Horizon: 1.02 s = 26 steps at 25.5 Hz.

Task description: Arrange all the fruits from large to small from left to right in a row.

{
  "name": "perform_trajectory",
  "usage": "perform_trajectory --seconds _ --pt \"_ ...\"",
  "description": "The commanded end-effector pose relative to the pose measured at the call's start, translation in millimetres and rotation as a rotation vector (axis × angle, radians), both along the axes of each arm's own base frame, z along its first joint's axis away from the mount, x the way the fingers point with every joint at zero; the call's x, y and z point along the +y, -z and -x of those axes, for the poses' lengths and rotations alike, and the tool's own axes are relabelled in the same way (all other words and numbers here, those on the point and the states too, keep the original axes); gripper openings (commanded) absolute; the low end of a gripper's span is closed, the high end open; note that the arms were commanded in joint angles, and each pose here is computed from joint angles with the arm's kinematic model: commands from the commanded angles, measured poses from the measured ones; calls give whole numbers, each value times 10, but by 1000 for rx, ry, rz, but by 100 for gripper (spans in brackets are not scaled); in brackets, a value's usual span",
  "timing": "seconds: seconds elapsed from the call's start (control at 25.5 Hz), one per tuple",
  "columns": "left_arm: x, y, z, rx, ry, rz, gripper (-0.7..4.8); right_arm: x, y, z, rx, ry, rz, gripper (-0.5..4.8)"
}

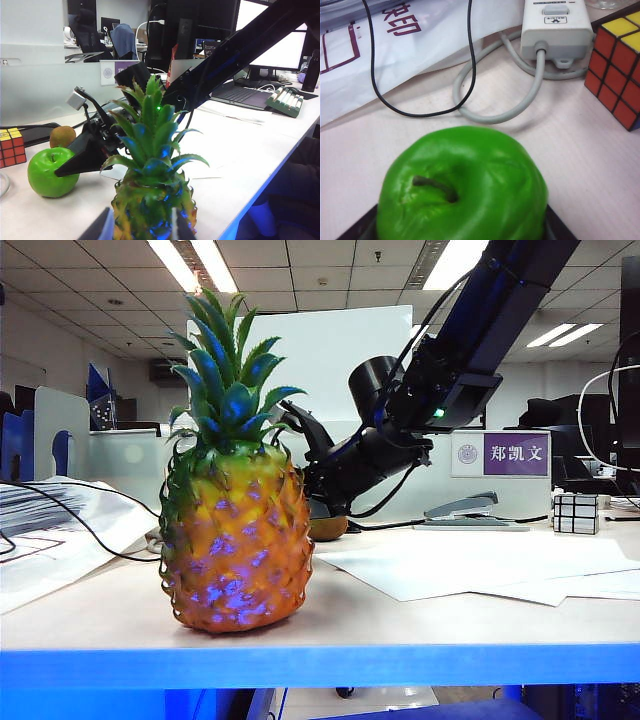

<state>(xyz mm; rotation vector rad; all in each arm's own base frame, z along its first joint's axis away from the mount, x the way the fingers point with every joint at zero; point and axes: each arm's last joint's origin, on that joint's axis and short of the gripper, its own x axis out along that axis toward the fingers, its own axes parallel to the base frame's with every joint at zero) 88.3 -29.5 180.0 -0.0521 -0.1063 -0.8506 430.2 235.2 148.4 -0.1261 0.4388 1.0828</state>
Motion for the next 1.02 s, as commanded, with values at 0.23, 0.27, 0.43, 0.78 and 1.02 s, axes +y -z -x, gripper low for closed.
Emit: perform_trajectory --seconds 0.23,0.27,0.43,0.78,1.02 --pt "0 -16 4 -18 3 -1 153 -125 -459 122 -113 95 205 -6" --pt "0 -17 4 -19 3 -1 153 -157 -525 158 -118 110 251 -6" --pt "0 -20 4 -22 3 -1 153 -254 -793 341 -123 109 294 -6" --pt "0 -26 6 -28 4 2 153 -565 -1381 863 -234 284 282 -6" --pt "0 -34 7 -31 6 6 153 -864 -1363 1432 -287 420 160 -6"
